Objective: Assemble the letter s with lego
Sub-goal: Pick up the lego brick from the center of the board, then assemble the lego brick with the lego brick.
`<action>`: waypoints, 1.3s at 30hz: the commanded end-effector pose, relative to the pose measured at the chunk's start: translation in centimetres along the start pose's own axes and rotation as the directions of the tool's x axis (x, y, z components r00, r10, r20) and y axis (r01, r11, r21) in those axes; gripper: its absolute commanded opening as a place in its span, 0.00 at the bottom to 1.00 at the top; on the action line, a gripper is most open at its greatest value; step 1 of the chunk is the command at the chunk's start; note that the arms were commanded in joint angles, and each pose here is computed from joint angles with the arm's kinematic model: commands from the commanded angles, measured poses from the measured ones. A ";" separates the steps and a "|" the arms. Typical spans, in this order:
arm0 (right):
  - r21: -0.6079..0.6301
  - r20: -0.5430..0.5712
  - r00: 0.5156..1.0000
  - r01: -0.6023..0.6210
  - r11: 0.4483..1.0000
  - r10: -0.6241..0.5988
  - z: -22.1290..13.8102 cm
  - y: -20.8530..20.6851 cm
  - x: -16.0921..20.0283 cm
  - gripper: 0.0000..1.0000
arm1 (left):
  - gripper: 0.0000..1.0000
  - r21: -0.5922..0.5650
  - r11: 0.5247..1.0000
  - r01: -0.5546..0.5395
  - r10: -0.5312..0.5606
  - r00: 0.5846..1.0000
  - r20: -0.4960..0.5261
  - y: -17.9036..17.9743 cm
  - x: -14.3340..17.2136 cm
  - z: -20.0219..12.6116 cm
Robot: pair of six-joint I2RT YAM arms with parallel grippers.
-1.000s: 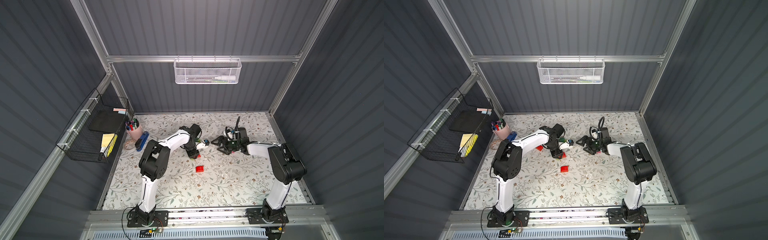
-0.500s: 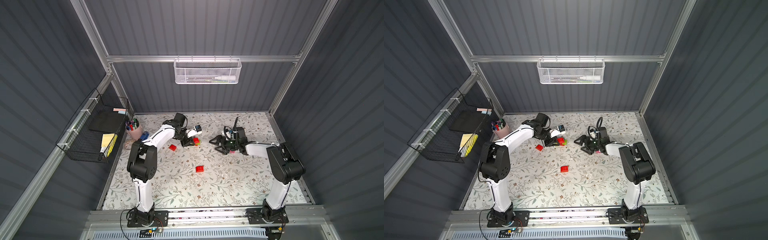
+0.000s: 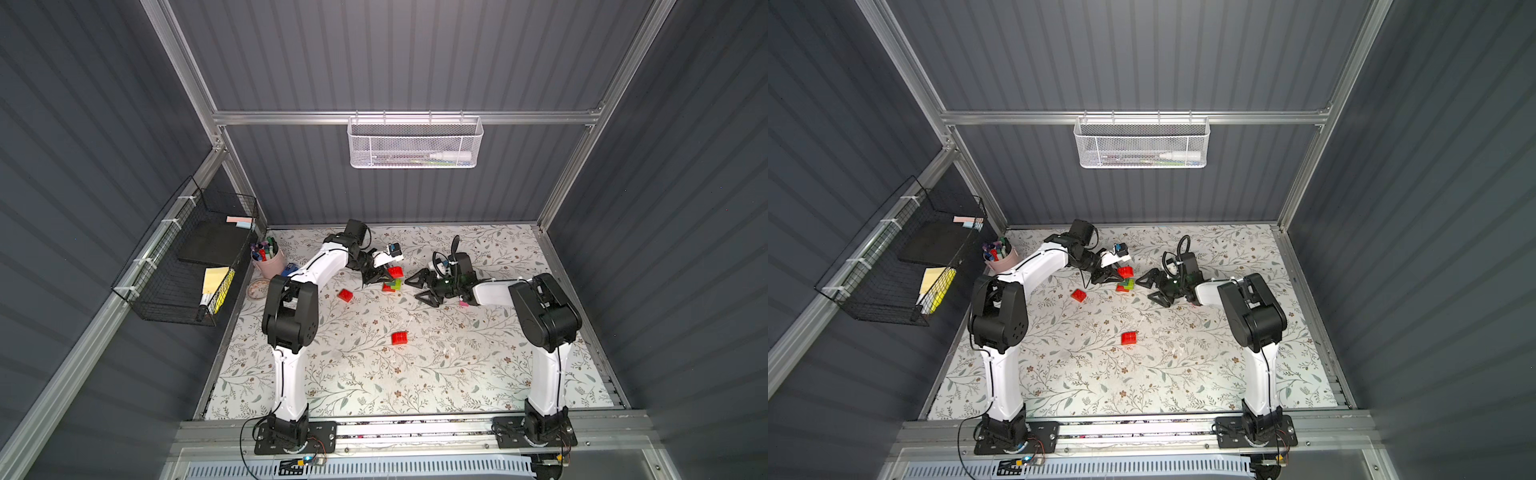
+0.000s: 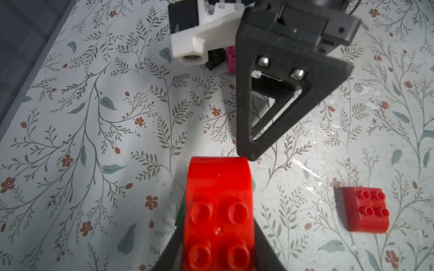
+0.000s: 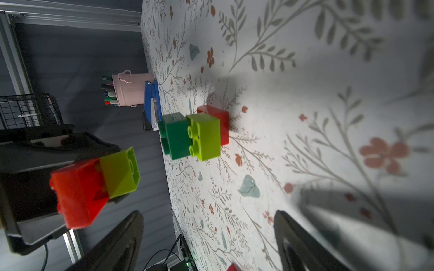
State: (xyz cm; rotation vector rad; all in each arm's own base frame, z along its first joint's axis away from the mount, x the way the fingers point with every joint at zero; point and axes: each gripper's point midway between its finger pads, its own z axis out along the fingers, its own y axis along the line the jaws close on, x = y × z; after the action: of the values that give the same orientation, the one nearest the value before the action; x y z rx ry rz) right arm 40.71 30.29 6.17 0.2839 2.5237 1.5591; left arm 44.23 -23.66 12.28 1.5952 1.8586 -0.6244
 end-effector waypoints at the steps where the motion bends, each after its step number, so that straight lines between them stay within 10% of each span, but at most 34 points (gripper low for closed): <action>1: -0.038 -0.005 1.000 -0.011 0.999 0.011 1.2 1.0 -0.8 0.88 | 0.23 0.042 0.999 -0.021 0.019 0.999 0.043 0.2 -0.8 -0.5; 39: -0.069 -0.069 0.997 -0.038 0.997 0.033 5.9 -1.7 -1.7 0.69 | 0.23 0.056 0.998 -0.020 0.018 0.999 0.031 1.8 0.7 -0.2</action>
State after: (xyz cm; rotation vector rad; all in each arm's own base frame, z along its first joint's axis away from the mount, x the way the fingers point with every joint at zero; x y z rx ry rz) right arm 43.98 34.33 4.50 0.2073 2.4600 1.7218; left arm 45.91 -22.89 12.62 1.6313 1.8021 -0.6543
